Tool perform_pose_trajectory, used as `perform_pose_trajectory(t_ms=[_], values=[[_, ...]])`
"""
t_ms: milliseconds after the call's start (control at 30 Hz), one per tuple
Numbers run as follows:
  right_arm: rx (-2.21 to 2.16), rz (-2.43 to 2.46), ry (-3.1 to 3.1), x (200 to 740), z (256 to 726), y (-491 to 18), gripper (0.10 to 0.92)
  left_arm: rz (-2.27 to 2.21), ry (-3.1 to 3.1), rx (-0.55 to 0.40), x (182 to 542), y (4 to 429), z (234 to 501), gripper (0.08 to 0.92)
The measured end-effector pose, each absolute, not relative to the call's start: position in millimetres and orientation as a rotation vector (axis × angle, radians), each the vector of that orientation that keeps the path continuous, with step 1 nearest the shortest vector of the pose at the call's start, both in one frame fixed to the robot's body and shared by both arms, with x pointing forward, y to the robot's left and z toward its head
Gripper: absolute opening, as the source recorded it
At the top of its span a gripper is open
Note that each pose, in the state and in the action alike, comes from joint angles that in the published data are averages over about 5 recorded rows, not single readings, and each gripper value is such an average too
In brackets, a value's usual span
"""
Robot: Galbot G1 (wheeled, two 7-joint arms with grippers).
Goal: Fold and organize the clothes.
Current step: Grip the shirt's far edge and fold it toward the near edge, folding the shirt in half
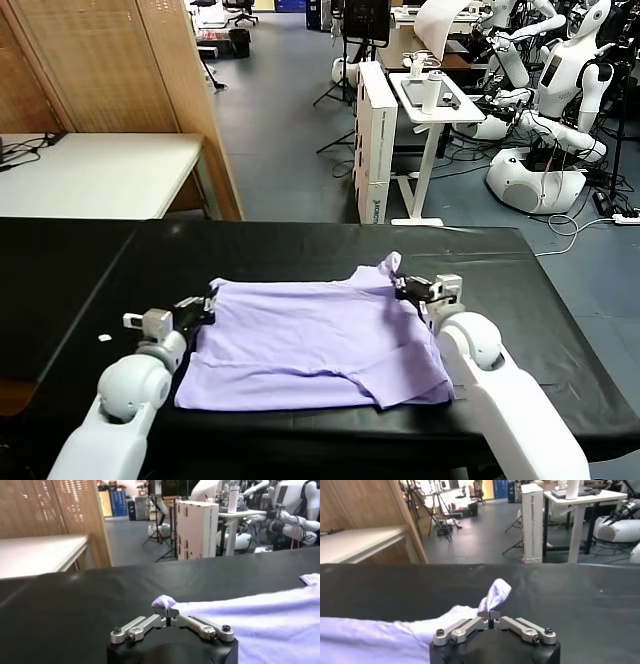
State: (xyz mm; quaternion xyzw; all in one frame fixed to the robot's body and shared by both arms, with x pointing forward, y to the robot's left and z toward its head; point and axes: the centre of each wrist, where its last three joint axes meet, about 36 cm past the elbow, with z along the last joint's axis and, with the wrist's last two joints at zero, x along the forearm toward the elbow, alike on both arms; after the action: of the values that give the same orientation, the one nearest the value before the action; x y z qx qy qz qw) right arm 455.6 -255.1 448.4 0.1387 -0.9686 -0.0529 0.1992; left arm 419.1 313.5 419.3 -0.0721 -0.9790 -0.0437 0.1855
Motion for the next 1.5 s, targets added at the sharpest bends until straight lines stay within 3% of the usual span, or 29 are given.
perform_pose_trajectory(t_ms=[733,1500], values=[[0.381,-0.13,-2.648,361.2,474.5,-268.2,0.146,-0.142,-2.719,-0.257,340.1,299.6,436.7,0.15],[0.378,-0.122,-2.553,336.4,465.3,-263.0,0.146,-0.129,-2.66,-0.232,319.9,292.9,435.1,0.15]])
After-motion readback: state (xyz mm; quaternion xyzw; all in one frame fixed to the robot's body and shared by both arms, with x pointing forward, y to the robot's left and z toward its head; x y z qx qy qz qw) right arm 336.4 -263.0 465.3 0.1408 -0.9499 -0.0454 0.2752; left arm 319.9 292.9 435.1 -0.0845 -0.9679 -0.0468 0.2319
